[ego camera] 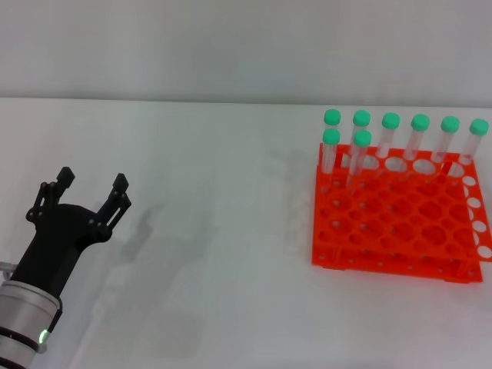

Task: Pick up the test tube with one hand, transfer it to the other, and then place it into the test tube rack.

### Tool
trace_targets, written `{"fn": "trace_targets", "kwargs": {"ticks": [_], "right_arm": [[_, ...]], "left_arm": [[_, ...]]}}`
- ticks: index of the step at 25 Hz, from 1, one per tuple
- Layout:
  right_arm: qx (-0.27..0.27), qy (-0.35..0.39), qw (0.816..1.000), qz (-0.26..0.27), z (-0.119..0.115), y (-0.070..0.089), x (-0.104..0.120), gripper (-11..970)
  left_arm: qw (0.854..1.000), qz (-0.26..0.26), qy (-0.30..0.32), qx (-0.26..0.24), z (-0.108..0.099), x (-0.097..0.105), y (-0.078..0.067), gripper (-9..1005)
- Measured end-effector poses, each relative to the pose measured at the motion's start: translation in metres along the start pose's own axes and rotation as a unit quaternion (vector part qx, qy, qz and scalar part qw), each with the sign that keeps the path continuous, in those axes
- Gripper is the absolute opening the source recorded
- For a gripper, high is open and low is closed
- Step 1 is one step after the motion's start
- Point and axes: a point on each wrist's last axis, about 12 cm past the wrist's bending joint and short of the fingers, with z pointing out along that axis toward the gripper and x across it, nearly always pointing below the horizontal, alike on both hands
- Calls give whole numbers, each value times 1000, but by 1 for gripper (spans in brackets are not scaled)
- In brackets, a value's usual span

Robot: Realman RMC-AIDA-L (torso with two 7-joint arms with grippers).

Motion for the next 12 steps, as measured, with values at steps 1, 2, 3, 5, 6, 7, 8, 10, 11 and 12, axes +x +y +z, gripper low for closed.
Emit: {"fn": "trace_targets", "kwargs": {"ticks": [1, 2, 3, 5, 6, 7, 8, 10, 11, 12], "right_arm": [[0, 0, 1000, 0, 0, 0, 0, 810], [1, 1, 1000, 0, 0, 0, 0, 810], [1, 1, 1000, 0, 0, 0, 0, 809], [1, 1, 1000, 0, 0, 0, 1, 808], [1, 1, 1000, 1, 0, 0, 1, 808], [1, 1, 1000, 1, 0, 1, 1, 808], [1, 1, 1000, 2, 0, 1, 1, 808], [1, 2, 1000, 3, 0, 2, 1, 808], [1, 2, 1000, 3, 0, 2, 1, 808], [1, 2, 1000, 3, -1, 2, 1, 808]], "left_arm": [[1000, 0, 1, -1, -1, 0, 1, 879], [1000, 0, 2, -1, -1, 1, 1, 879], [1000, 0, 2, -1, -1, 1, 1, 879], [1000, 0, 3, 1, -1, 1, 1, 880], [1000, 0, 3, 1, -2, 1, 1, 880], [1000, 0, 4, 1, -2, 1, 1, 880], [1000, 0, 5, 0, -3, 2, 1, 880], [1000, -1, 6, -1, -5, 2, 1, 880], [1000, -1, 7, -2, -6, 3, 2, 880], [1000, -1, 7, -3, -6, 3, 2, 880]]}}
